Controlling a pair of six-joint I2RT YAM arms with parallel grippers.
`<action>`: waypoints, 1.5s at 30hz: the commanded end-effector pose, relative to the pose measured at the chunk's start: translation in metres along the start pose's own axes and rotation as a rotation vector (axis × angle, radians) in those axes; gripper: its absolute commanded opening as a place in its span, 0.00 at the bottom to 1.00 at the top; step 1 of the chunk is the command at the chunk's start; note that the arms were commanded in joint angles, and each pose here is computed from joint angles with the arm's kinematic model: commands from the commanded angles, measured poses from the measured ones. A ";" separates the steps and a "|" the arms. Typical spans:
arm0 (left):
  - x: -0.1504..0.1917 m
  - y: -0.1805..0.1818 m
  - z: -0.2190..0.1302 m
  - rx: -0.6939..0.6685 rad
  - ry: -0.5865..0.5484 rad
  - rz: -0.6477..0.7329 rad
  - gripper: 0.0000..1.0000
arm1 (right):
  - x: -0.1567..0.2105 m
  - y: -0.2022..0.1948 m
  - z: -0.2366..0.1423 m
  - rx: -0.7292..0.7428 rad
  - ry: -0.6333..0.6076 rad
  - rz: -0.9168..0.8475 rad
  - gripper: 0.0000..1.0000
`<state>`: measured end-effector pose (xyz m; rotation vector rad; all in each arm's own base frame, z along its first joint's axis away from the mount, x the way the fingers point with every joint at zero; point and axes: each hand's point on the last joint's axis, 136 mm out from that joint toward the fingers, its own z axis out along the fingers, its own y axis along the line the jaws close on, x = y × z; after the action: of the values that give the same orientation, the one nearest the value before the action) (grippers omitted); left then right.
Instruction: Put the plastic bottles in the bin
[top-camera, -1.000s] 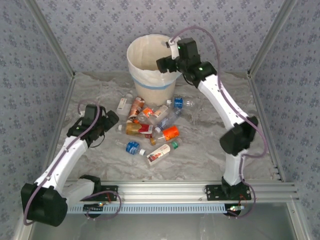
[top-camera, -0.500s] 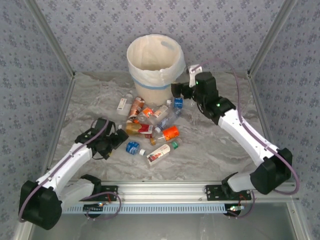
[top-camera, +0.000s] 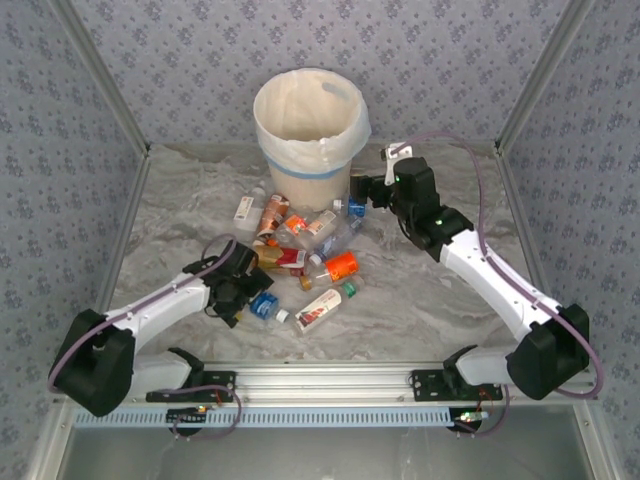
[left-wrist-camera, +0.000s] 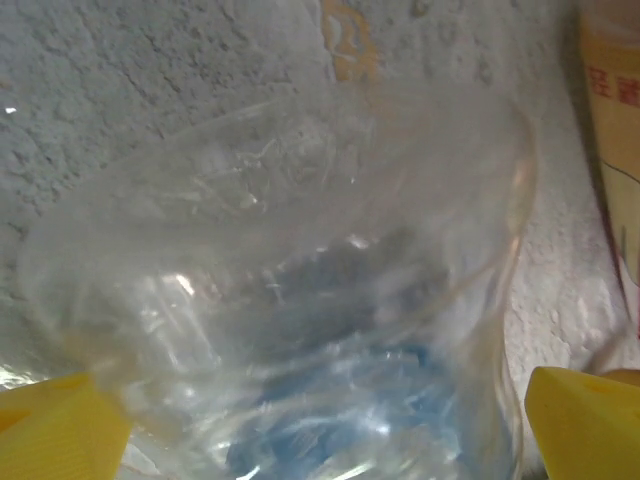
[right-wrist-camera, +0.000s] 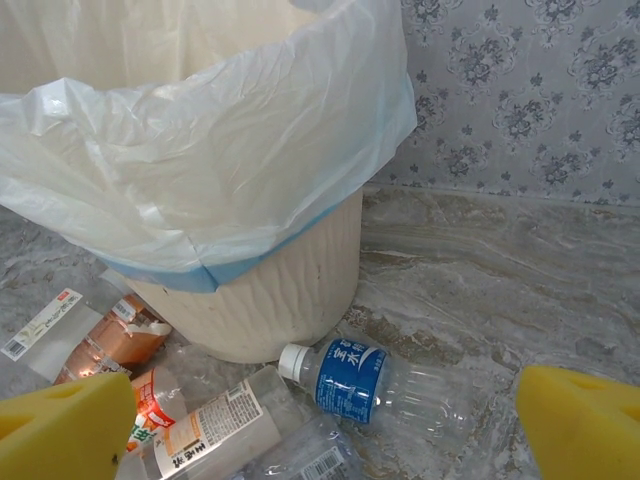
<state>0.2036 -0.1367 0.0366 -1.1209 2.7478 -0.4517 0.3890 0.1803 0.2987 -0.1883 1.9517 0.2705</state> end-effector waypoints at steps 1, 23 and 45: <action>-0.009 -0.013 -0.006 0.027 -0.049 -0.019 0.94 | -0.014 -0.003 -0.013 0.010 -0.034 0.027 1.00; -0.067 -0.034 -0.081 0.100 -0.428 0.272 0.44 | -0.010 -0.043 -0.032 0.182 -0.134 0.168 1.00; -0.177 -0.283 -0.322 0.683 -1.145 0.465 0.46 | 0.013 -0.082 -0.066 0.295 -0.102 0.280 1.00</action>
<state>0.4237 -0.1230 0.3844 -0.4001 1.7003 -0.3907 0.3558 0.0986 0.3020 0.2263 1.8797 0.2045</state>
